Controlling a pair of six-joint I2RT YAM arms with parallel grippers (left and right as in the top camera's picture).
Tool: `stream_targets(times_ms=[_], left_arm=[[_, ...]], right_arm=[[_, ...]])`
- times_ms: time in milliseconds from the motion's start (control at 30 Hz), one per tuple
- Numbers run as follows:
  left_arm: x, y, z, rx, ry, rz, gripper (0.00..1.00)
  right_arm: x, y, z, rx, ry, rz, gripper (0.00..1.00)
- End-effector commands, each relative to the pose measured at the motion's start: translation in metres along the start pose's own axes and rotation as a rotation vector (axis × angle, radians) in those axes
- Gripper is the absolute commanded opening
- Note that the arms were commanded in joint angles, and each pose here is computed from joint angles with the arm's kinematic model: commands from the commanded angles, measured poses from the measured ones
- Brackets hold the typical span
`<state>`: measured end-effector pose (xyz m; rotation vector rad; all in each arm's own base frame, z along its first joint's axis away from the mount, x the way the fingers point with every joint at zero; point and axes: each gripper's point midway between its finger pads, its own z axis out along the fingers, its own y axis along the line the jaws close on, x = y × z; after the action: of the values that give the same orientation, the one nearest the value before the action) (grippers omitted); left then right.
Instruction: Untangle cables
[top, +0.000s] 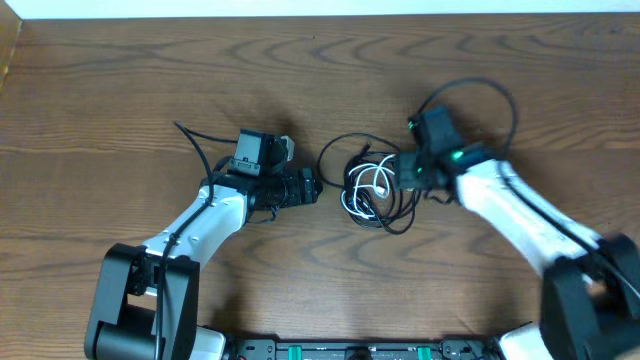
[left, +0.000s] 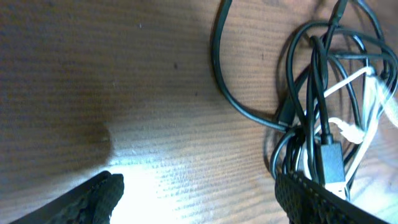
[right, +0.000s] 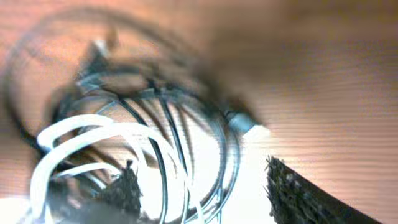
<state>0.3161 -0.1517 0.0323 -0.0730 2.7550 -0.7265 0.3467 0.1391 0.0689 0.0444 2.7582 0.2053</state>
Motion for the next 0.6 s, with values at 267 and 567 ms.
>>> stream_targets(times_ms=[267,567], left_arm=[[-0.003,-0.005,-0.003,0.014,-0.009,0.023,0.84],[0.003,-0.001,-0.004,0.002,0.015,0.01,0.84]], right_arm=[[0.012,0.053,-0.131,-0.359,-0.078,-0.359,0.65],[0.083,0.097,-0.078,-0.453,0.072,-0.604,0.58]])
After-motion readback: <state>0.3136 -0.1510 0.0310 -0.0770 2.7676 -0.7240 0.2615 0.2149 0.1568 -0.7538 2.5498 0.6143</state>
